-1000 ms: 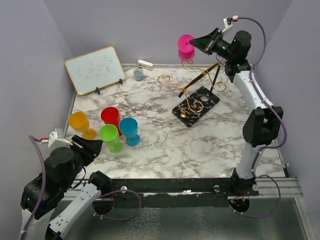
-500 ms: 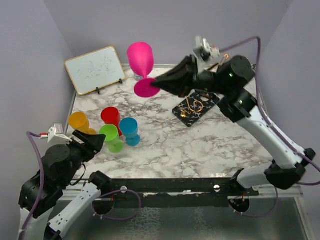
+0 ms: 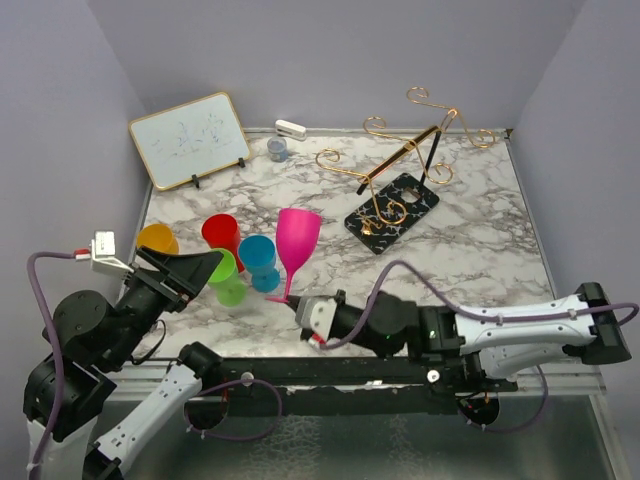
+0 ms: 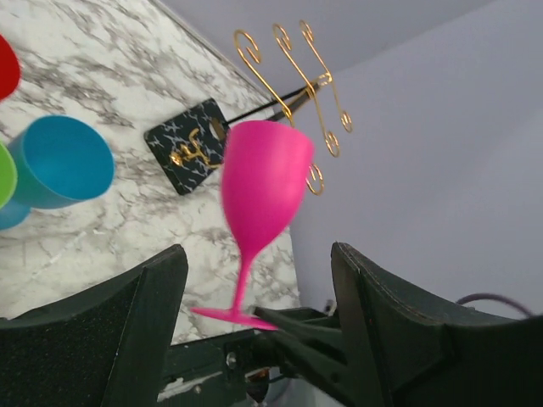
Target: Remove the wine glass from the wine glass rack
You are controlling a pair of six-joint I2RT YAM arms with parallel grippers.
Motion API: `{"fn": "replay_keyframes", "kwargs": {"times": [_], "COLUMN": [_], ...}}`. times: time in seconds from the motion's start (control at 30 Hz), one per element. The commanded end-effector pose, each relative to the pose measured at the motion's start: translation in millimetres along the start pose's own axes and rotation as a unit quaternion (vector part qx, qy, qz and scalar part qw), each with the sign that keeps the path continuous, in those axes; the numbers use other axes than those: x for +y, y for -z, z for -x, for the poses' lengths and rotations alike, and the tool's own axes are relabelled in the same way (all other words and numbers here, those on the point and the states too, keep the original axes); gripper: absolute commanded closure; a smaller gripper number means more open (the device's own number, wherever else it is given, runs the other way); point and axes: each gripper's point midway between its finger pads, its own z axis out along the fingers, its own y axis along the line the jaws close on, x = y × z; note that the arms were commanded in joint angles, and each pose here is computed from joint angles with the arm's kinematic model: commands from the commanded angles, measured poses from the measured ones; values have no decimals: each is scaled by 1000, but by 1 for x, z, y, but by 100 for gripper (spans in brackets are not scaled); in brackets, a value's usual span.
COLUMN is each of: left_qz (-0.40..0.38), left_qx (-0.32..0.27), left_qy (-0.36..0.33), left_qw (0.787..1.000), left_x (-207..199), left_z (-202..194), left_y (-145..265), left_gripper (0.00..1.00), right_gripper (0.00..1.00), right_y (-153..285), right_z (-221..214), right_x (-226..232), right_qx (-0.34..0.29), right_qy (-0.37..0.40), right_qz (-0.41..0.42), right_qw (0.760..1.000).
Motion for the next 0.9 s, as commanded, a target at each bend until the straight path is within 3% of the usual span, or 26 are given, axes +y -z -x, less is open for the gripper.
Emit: {"fn": "replay_keyframes", "kwargs": {"times": [0.0, 0.3, 0.87], "left_qz": [-44, -49, -46], "left_qx": [71, 157, 169], "left_qy": [42, 87, 95], "left_qw": [996, 982, 980], "left_x": [-20, -15, -3], "left_z": [-25, -63, -75], "left_y": [-2, -8, -22], "left_gripper": [29, 32, 35], "right_gripper": [99, 99, 99], "right_y": [17, -5, -30], "right_z": [13, 17, 38], "right_x": [-40, -27, 0], "right_qx": [-24, -54, -99], "right_qy": [78, 172, 218], "right_qz": [-178, -218, -222], "right_qw": [981, 959, 945]}}
